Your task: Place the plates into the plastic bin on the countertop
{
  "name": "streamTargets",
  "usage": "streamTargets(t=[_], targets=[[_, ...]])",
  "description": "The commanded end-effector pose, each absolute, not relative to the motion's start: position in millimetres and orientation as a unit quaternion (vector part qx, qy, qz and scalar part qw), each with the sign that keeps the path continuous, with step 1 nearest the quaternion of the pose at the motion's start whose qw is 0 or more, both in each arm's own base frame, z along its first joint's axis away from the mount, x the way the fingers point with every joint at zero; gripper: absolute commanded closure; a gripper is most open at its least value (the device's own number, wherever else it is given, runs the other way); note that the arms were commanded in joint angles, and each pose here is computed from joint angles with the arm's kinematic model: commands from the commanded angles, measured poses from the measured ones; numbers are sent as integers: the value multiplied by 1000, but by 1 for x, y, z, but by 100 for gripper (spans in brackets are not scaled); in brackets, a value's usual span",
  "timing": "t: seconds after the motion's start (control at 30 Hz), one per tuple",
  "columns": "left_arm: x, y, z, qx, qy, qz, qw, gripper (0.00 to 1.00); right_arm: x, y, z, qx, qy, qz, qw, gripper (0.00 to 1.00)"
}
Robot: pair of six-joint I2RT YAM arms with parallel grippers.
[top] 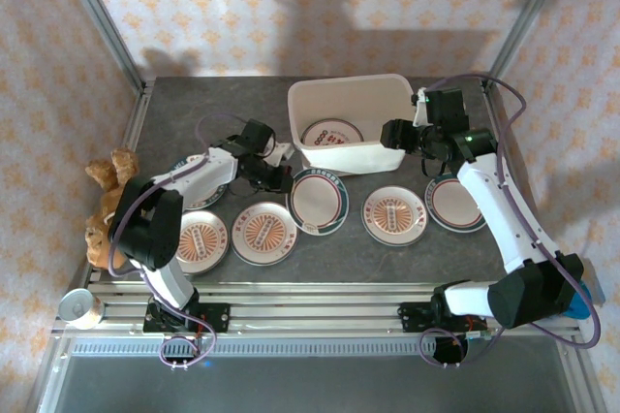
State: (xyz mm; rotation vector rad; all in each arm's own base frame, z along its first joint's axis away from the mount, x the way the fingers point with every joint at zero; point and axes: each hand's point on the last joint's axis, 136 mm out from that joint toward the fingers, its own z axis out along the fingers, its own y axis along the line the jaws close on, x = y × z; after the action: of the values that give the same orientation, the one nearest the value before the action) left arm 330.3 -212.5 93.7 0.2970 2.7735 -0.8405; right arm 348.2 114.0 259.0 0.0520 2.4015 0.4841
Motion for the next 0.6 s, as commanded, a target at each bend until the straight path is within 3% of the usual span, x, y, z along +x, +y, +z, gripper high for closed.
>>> streamTargets(t=[0.0,0.57], targets=[[327,-195,103,99,950,-270,122,100,351,118,264,8,918,187,349,34],[323,-144,143,51,951,-257,164,100,360,126,261,2,918,203,341,34]])
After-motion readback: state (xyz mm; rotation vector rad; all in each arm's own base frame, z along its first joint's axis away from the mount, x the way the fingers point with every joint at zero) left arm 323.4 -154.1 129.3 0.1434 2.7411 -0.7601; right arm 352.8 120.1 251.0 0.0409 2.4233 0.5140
